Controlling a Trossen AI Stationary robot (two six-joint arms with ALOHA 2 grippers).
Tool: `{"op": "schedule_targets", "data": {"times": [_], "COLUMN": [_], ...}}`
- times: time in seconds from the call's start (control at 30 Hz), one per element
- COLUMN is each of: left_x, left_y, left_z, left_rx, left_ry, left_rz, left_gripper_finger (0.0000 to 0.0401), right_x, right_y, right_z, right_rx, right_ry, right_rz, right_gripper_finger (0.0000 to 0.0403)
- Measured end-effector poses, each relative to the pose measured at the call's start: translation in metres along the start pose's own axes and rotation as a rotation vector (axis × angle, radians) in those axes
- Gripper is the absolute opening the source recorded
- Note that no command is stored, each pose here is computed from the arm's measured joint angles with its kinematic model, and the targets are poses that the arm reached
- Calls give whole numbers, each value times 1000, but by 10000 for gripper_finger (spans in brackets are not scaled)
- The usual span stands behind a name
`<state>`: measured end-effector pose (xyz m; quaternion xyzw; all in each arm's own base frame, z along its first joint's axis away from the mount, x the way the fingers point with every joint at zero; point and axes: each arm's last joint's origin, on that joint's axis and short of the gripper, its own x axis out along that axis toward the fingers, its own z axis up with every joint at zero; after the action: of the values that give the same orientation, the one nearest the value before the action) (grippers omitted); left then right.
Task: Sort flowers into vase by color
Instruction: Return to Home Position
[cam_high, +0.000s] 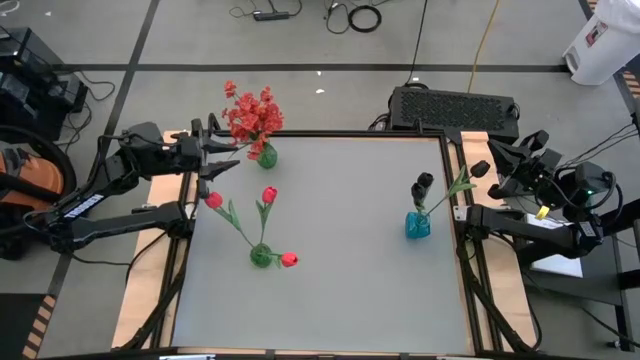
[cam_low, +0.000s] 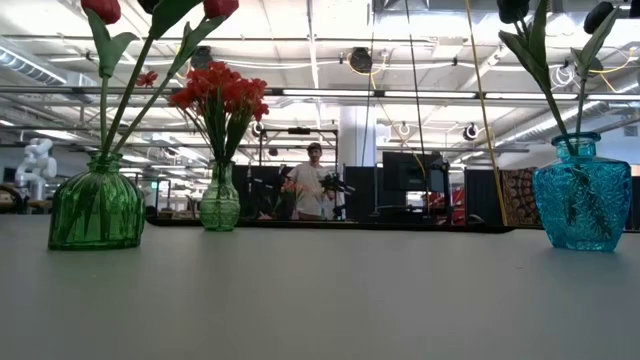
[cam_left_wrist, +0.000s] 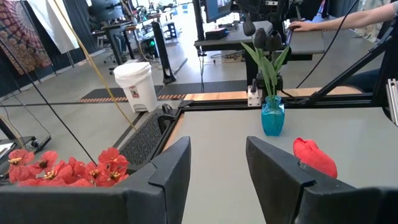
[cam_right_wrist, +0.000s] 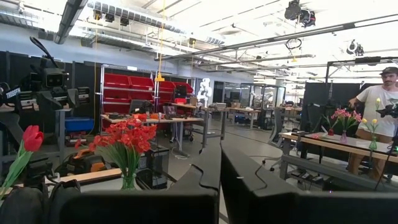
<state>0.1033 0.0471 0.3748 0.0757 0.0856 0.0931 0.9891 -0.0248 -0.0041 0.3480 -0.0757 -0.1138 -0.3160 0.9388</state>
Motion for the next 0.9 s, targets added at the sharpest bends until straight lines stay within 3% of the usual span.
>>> {"op": "schedule_targets", "data": {"times": [0.9], "left_x": [0], "left_y": [0], "left_z": [0], "left_rx": [0], "left_ry": [0], "left_rz": [0], "left_gripper_finger": [164], "right_x": [0], "right_y": [0], "right_z": [0], "right_rx": [0], "right_ry": [0], "right_rz": [0], "right_gripper_finger": [0]}}
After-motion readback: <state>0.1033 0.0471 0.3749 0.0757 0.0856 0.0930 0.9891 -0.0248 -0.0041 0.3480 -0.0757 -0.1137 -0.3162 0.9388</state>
